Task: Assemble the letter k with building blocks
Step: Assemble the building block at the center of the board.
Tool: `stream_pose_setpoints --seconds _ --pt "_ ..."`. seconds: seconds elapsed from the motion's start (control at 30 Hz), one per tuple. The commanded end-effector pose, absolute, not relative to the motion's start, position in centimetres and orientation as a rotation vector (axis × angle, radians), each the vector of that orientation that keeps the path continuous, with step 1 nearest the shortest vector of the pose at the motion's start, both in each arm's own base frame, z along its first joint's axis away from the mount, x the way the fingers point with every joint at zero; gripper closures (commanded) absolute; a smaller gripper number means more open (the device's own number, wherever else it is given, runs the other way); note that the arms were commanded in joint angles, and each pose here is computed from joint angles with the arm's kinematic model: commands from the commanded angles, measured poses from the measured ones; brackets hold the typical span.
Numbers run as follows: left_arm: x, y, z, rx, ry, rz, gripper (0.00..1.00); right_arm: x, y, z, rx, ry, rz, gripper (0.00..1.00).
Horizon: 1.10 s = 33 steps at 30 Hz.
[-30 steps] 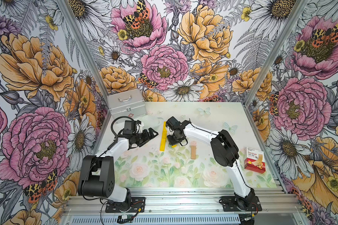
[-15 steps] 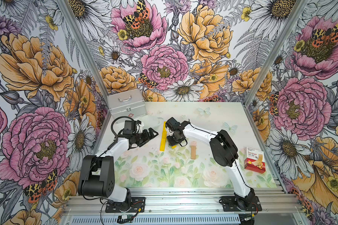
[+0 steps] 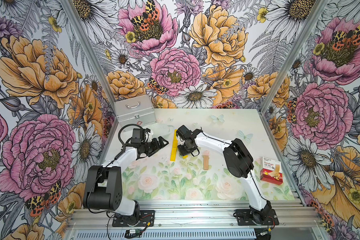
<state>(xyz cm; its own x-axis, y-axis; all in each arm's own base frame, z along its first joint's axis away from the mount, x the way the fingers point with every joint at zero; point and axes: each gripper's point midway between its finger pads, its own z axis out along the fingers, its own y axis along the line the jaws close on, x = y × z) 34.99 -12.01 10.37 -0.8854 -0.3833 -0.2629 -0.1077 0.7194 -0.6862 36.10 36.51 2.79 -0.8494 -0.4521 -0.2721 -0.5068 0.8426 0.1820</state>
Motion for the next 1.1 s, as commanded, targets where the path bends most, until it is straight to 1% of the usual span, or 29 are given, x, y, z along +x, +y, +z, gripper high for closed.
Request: stream_pose_setpoints --seconds 0.0,0.77,1.07 --pt "35.0 -12.2 10.4 -0.368 2.527 -1.013 0.01 36.8 36.6 2.1 -0.709 2.806 0.354 0.77" --pt "35.0 -12.2 10.2 -0.367 2.53 -1.013 0.02 37.4 35.8 1.4 -0.685 2.822 0.333 0.77" --pt "35.1 -12.2 10.3 -0.366 2.529 -1.016 0.01 37.4 35.4 1.4 -0.676 2.824 0.317 0.7"
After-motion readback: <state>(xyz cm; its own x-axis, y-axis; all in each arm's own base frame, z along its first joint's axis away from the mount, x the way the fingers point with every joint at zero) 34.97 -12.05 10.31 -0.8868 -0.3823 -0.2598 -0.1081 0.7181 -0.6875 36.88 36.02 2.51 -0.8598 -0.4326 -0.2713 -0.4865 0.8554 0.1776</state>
